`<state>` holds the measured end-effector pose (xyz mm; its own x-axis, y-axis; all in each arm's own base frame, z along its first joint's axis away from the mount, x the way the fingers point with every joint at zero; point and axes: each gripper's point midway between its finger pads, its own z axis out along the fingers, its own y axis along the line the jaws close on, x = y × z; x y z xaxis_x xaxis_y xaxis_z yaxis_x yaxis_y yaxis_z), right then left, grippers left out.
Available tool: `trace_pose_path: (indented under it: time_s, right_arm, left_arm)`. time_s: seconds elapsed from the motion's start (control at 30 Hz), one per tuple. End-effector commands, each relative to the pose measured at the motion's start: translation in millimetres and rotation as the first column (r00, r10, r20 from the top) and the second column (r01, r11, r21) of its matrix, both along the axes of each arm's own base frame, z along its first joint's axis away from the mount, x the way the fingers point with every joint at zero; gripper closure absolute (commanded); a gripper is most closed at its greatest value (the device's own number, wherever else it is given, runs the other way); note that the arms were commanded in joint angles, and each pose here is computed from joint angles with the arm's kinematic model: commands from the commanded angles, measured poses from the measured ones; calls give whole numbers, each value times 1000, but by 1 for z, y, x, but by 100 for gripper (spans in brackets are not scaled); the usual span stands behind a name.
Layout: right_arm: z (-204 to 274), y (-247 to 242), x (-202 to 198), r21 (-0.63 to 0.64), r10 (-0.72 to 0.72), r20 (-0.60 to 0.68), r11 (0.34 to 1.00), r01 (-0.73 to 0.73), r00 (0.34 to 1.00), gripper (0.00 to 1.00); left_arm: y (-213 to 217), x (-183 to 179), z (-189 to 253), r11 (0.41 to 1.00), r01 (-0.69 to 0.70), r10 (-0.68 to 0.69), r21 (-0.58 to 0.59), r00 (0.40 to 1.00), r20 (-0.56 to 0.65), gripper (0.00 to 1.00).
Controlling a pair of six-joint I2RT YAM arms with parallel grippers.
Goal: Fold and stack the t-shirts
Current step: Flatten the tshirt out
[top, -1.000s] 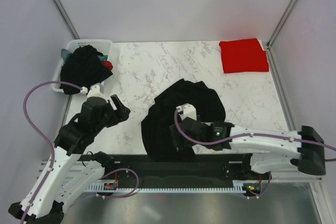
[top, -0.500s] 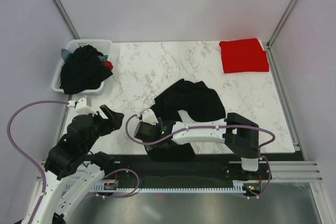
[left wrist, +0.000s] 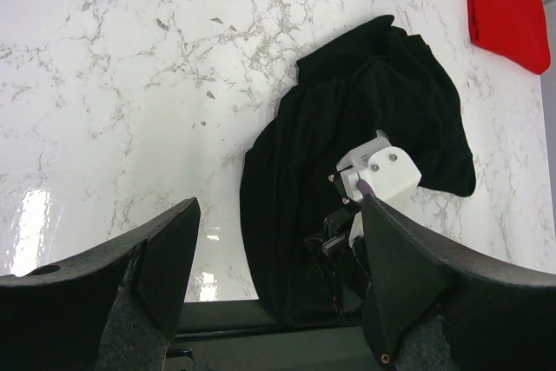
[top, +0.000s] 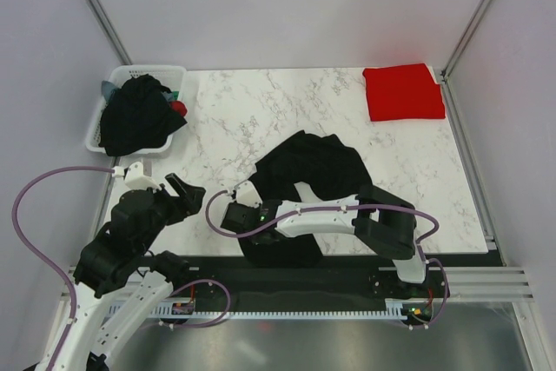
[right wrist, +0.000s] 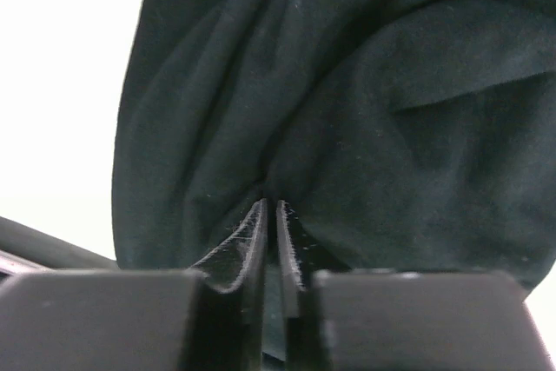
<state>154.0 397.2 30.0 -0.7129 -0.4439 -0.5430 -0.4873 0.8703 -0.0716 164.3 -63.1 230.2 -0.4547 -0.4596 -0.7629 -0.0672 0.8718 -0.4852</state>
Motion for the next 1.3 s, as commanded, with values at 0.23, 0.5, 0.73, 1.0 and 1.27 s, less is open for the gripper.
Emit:
trace_pose_path:
  time_s: [0.23,0.5,0.73,1.0,1.27]
  right_arm:
    - [30,-21,12,23,-45,57,999,44,997,100]
    - [156,-144,49,203,-293,194,946,254,936,100]
    - [168,-261,26,396,-612,131,754,525,780,100]
    - [134,-292,3,517,-713,-4,599,612,701,5]
    - [89,-217,4,287,-448,-46,850,441,893,17]
  left_arm:
    - [5,7,5,999,-21,20,27,999,36,18]
    - [5,7,4,999,-24,23,29,999,32,19]
    - [5,8,4,999,-23,22,30,999,29,19]
    - [2,9,0,999,-12,12,35,1000,11,19]
    - [0,11,-3,999,-10,11,44,1000,-8,20]
